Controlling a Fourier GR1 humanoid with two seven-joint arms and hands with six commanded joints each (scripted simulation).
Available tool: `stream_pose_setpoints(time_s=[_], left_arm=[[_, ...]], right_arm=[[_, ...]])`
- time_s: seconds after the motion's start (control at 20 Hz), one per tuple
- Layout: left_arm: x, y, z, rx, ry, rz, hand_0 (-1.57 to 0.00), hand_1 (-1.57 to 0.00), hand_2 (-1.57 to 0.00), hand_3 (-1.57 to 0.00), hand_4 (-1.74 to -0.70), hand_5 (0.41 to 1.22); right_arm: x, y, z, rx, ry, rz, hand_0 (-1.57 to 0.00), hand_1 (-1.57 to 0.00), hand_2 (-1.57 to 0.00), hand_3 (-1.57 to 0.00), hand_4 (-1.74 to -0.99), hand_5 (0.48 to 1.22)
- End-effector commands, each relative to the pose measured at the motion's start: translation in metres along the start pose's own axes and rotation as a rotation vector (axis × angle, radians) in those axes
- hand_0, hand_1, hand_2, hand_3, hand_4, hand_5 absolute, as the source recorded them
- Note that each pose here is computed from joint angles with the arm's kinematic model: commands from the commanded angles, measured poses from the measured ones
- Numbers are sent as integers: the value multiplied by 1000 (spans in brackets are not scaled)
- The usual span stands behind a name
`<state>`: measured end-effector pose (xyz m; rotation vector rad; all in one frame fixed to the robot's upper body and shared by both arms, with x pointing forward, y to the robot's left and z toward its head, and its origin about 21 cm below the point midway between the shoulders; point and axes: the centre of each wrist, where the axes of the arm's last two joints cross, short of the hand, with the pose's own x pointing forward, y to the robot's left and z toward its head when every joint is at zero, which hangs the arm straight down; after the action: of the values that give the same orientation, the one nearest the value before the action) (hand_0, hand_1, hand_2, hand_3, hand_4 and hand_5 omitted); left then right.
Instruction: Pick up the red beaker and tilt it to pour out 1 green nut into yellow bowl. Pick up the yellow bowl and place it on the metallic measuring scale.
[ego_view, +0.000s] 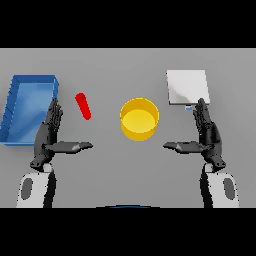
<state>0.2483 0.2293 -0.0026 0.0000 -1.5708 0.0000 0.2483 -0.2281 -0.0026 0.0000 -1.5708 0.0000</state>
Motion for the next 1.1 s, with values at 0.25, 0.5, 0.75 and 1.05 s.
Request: stream_pose_setpoints(time_s=[0.25, 0.5, 0.75, 1.05], left_arm=[[-2, 1, 13, -4, -9, 4, 1, 1, 1, 1, -1202, 677], [15, -1, 30, -82, -42, -143, 1, 1, 1, 1, -1200, 672], [16, -3, 31, -82, -8, -163, 1, 1, 1, 1, -1173, 653], [4, -8, 11, -87, 22, -175, 1, 1, 1, 1, -1197, 659]], right_arm=[[2, -4, -3, 4, -4, -3, 1, 1, 1, 1, -1177, 572], [12, -10, 12, 52, -77, 239, 1, 1, 1, 1, -1193, 582], [11, -14, 14, 71, -74, 198, 1, 1, 1, 1, -1244, 597], [13, -18, 10, 102, -106, 185, 1, 1, 1, 1, -1291, 623]])
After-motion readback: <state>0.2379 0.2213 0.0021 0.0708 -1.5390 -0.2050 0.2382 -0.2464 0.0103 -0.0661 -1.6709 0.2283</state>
